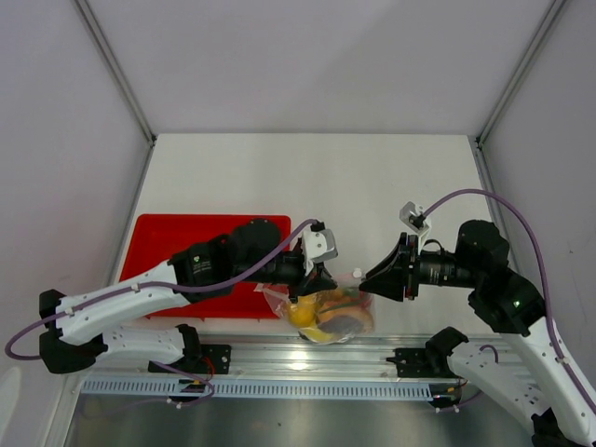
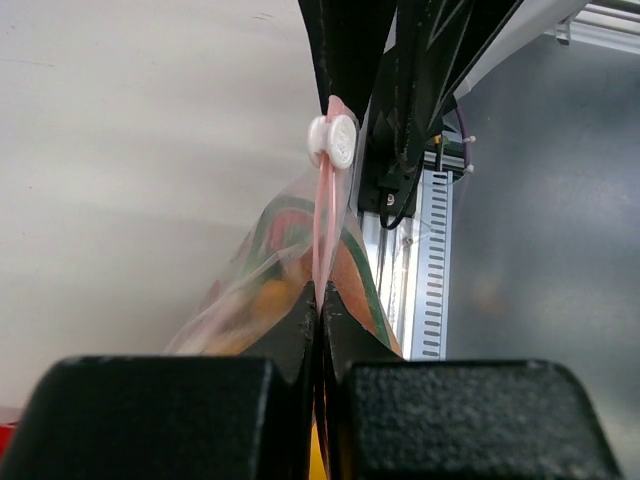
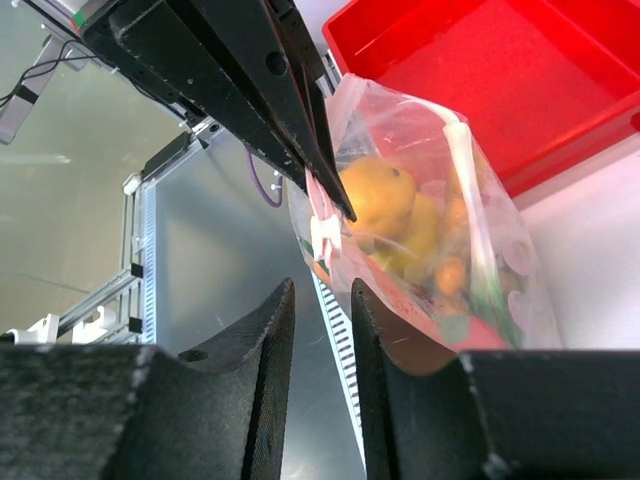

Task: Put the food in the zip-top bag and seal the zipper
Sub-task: Zip the zipper food storage bag at the center of the board.

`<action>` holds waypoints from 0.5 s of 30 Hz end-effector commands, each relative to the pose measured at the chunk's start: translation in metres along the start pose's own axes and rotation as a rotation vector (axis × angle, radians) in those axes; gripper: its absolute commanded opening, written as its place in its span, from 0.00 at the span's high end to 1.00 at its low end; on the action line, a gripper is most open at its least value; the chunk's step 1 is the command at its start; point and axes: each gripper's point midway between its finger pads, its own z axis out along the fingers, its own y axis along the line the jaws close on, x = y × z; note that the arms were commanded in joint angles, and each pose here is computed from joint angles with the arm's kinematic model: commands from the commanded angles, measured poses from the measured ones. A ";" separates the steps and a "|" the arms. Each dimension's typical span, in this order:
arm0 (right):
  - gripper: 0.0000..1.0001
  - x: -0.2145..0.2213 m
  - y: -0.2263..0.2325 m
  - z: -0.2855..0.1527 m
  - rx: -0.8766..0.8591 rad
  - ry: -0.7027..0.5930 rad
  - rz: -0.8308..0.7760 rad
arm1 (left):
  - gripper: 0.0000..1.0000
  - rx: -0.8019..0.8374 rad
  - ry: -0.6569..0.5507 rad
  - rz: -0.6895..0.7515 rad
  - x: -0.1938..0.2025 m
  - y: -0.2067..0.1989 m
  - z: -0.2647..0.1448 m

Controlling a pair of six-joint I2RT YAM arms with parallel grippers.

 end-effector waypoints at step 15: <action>1.00 -0.013 -0.004 0.015 -0.048 -0.050 -0.004 | 0.99 0.065 -0.074 -0.021 -0.023 -0.016 -0.005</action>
